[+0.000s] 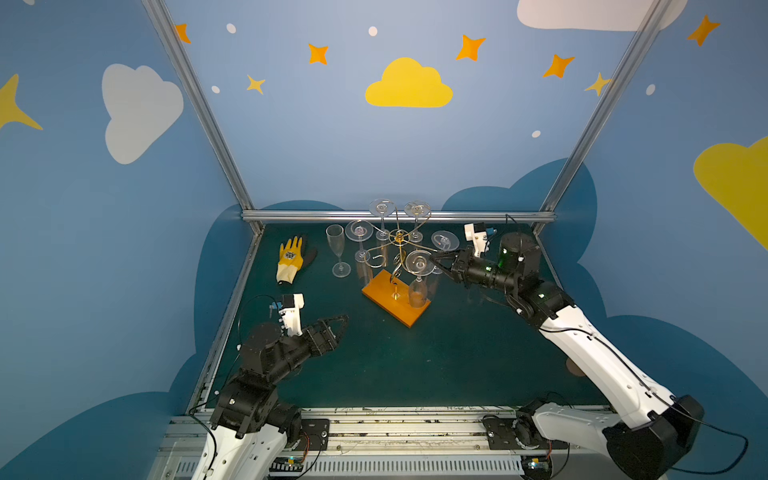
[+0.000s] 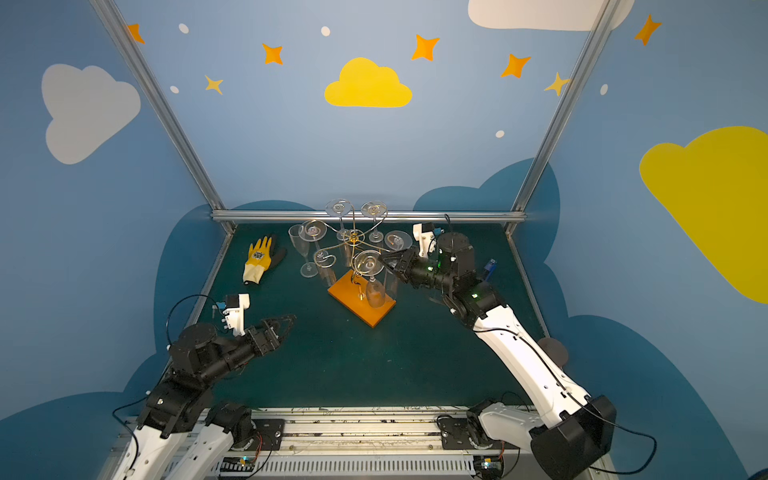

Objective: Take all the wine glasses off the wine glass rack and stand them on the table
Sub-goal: 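Close the right gripper on the stem of another hanging wine glass, then slide the held glass out of the rack toward the robot with the right gripper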

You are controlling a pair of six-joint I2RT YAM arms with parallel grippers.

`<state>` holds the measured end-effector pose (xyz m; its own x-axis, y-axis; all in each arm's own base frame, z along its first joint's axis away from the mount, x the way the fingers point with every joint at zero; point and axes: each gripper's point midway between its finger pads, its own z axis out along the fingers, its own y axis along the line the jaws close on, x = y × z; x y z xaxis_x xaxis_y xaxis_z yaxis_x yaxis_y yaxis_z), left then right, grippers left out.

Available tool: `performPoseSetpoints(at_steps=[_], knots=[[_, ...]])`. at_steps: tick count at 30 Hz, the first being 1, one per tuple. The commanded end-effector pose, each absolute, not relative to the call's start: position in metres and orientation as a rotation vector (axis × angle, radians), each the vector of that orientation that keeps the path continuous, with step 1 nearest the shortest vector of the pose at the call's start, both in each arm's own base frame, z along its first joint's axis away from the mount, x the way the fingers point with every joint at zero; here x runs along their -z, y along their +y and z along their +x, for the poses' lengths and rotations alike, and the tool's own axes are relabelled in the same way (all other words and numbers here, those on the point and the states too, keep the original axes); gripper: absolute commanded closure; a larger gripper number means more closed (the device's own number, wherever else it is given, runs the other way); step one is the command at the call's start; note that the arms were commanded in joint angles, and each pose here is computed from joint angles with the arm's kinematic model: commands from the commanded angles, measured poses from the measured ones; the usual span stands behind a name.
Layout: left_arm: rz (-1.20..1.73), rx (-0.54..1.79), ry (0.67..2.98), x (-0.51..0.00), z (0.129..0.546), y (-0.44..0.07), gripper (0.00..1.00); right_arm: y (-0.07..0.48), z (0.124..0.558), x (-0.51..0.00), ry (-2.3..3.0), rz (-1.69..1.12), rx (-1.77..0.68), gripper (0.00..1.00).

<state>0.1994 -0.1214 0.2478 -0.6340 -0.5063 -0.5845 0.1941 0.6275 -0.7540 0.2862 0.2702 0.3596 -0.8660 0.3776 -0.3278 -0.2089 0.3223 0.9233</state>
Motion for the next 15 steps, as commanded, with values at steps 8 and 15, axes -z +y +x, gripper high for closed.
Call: performPoseSetpoints(at_steps=[8,15], knots=[[-0.240,1.048,1.990,-0.255,0.198,-0.120,0.01,0.270,0.278,-0.403,1.982,0.116,-1.704,1.00],[-0.237,1.043,1.994,-0.254,0.197,-0.119,0.01,0.270,0.273,-0.410,1.968,0.116,-1.731,1.00]])
